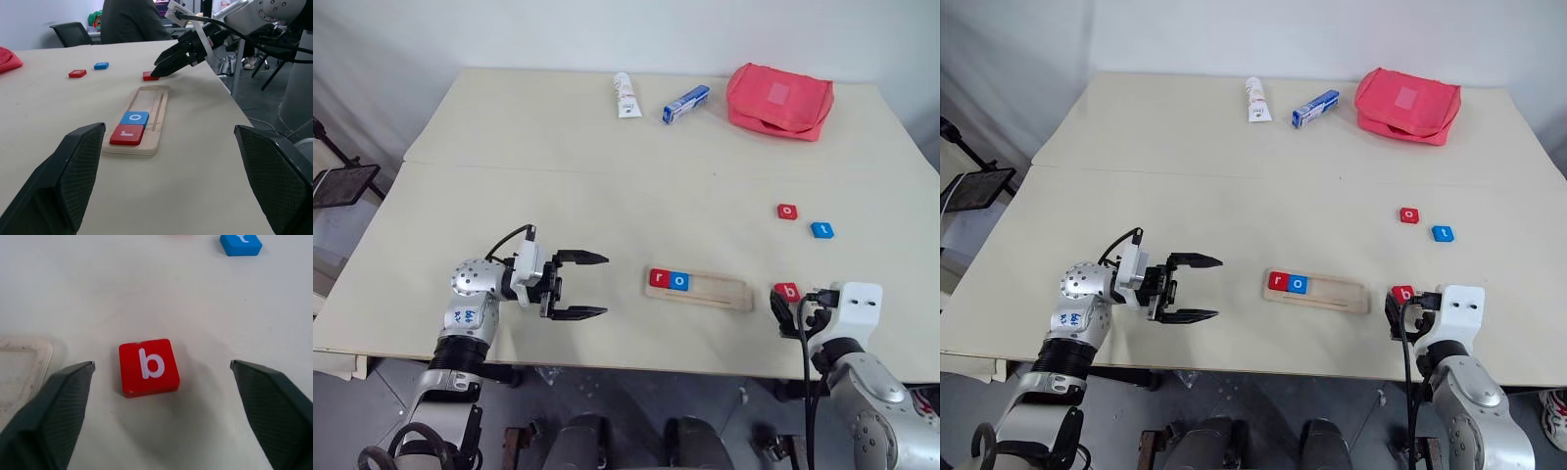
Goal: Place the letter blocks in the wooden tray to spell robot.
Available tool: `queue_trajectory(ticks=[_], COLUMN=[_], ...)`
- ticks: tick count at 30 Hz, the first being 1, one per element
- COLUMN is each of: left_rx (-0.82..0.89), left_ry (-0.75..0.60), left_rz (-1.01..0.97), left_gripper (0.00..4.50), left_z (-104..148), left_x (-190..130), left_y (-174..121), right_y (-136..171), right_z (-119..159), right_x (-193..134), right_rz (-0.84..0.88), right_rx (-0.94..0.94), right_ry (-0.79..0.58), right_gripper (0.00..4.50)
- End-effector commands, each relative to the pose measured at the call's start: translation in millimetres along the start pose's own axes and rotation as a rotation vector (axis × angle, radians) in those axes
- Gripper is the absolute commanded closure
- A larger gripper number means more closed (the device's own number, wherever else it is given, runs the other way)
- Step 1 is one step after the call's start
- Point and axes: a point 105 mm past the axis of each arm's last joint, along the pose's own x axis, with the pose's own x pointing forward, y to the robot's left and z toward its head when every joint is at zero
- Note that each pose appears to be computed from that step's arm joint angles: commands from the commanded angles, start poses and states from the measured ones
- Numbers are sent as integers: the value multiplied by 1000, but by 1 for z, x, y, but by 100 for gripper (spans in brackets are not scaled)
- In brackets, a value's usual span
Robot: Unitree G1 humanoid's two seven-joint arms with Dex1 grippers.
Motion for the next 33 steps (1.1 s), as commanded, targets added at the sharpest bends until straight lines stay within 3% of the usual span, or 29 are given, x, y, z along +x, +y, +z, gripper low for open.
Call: queue_trajectory(ticks=[1,7,17,30,33], left_rx=[33,37,49,42,45], left_ry=[-21,-18,-25,-4,-1], left_rz=[8,11,52,83,91], left_gripper=[0,0,0,0,0], left_z=[10,12,14,15,15], left_x=[-1,-4,-3,-12,-13], left_y=[0,-6,-14,-28,-27], right_y=[-1,-1,-20,-26,-25], right_z=[21,46,50,36,34], right_x=[-5,2,26,48,50], right_rz=[44,502,849,966,971], right_rx=[-53,-505,-835,-949,-950], right_ry=[-76,29,245,358,366], right_gripper=[2,2,2,2,59])
